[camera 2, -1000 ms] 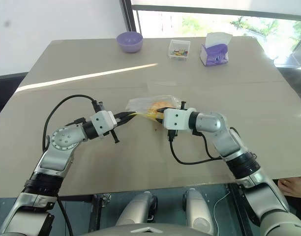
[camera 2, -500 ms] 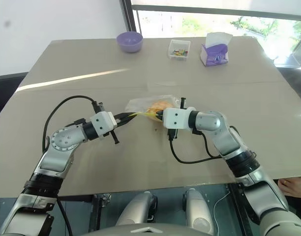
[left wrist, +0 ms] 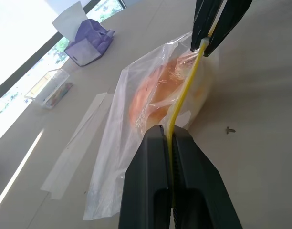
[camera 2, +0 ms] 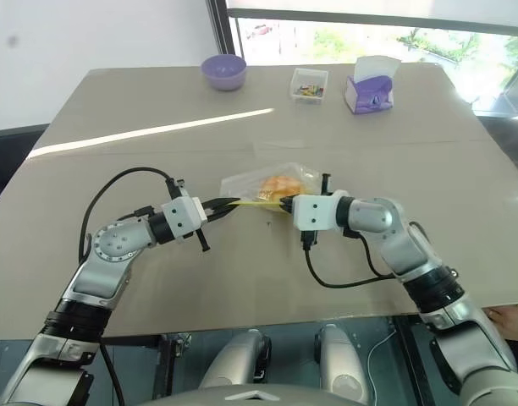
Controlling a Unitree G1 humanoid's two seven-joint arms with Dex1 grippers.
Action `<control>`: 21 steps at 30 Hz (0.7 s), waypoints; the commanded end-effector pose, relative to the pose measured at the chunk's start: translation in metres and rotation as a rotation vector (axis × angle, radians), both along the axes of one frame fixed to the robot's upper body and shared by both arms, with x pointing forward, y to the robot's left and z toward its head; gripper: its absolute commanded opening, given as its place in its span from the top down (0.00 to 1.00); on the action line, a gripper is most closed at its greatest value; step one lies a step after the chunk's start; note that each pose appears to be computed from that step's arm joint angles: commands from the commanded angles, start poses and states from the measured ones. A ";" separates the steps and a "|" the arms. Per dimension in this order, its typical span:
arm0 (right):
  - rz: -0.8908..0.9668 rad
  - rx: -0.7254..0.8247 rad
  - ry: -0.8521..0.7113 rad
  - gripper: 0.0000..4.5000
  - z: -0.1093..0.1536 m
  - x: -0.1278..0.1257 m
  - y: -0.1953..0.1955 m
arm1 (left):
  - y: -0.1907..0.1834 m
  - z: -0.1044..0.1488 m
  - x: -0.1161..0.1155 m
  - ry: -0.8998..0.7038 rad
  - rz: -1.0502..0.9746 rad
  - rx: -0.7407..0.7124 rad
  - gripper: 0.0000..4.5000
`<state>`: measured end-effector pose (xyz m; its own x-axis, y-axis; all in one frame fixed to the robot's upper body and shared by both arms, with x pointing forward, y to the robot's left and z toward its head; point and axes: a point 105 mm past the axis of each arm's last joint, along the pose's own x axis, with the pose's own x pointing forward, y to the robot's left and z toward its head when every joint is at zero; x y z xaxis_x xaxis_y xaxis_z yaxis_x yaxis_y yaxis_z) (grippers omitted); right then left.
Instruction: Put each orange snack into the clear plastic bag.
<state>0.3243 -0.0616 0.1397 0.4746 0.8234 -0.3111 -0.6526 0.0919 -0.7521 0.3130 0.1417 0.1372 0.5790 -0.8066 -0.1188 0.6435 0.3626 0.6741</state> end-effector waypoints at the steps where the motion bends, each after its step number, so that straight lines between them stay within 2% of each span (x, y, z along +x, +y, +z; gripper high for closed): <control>1: -0.139 -0.015 -0.025 0.99 0.004 0.016 -0.037 | 0.013 0.012 0.002 -0.047 0.044 -0.006 1.00; 21: -0.257 -0.076 -0.022 0.99 -0.010 0.022 -0.082 | 0.014 0.013 -0.002 -0.046 0.048 -0.010 1.00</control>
<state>0.3337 -0.1093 0.1224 0.5746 0.7360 -0.3580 -0.6410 0.1327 -0.7559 0.3104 0.1424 0.1330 0.5799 -0.8046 -0.1279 0.6505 0.3626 0.6674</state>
